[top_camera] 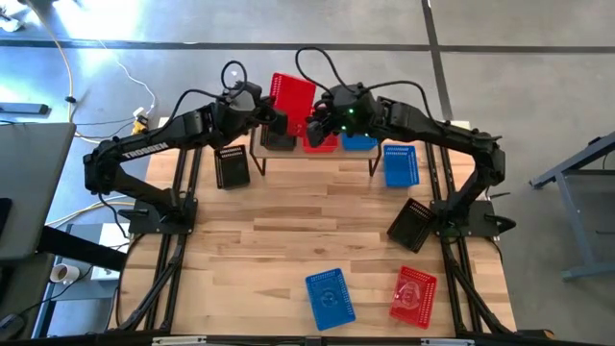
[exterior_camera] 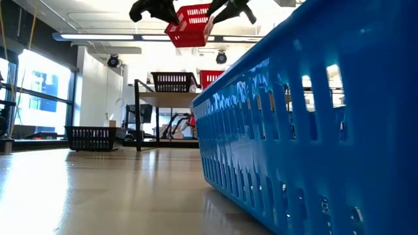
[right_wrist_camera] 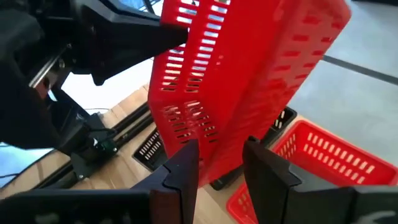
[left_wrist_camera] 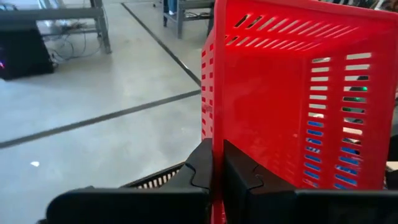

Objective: Stack baskets on shelf by color
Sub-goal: Stack the top red bin on top of the red bin on the shelf

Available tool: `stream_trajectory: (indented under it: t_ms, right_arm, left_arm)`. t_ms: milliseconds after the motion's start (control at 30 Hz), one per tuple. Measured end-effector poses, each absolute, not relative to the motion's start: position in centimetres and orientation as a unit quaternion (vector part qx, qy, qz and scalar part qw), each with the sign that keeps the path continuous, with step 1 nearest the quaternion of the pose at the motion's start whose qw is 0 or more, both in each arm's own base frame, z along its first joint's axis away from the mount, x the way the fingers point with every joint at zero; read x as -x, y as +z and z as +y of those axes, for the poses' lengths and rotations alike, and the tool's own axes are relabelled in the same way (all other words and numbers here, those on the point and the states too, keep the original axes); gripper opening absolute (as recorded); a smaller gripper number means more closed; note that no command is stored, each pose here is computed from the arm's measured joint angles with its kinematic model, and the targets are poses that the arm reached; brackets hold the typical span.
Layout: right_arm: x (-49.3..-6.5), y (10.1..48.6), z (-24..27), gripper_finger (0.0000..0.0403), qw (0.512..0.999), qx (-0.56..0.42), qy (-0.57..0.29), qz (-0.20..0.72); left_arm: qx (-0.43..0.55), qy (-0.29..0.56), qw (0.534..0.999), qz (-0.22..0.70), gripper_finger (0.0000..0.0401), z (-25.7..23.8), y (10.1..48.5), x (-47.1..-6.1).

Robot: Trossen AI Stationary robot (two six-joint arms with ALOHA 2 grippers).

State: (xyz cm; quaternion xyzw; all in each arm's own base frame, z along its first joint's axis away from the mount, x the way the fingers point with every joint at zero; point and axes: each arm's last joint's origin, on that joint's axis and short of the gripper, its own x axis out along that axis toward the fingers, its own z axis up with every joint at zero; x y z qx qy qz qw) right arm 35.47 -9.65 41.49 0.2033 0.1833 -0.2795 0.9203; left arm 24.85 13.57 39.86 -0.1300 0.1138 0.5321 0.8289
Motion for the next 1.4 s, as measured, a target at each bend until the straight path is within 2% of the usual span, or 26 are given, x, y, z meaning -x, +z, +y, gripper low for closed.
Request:
stream_trajectory:
  t_ms: [467,533,700,900,1167,1400]
  right_arm:
    - [-35.8,41.2,-9.9,0.0105,0.900,-0.221,-0.342,0.156]
    - [-35.8,41.2,-9.9,0.0089,0.898,-0.225,-0.344,0.154]
    - [-35.8,41.2,-9.9,0.0012,0.895,-0.234,-0.350,0.150]
    - [-35.7,41.1,-10.0,0.0005,0.888,-0.241,-0.362,0.149]
    - [-35.5,41.0,-10.2,0.0002,0.883,-0.234,-0.378,0.153]
    - [-35.2,41.0,-11.1,0.0001,0.879,-0.240,-0.384,0.151]
  left_arm:
    - [0.116,0.516,0.841,0.115,0.0001,12.8,40.0,-25.3]
    - [0.111,0.514,0.843,0.117,0.0001,12.8,40.0,-25.4]
    - [0.113,0.503,0.849,0.117,0.0001,12.8,40.1,-25.4]
    - [0.106,0.484,0.859,0.128,0.0004,12.8,40.0,-25.5]
    - [0.101,0.467,0.867,0.141,0.0038,12.7,39.9,-25.5]
    - [0.063,0.446,0.877,0.164,0.0088,12.7,39.9,-25.6]
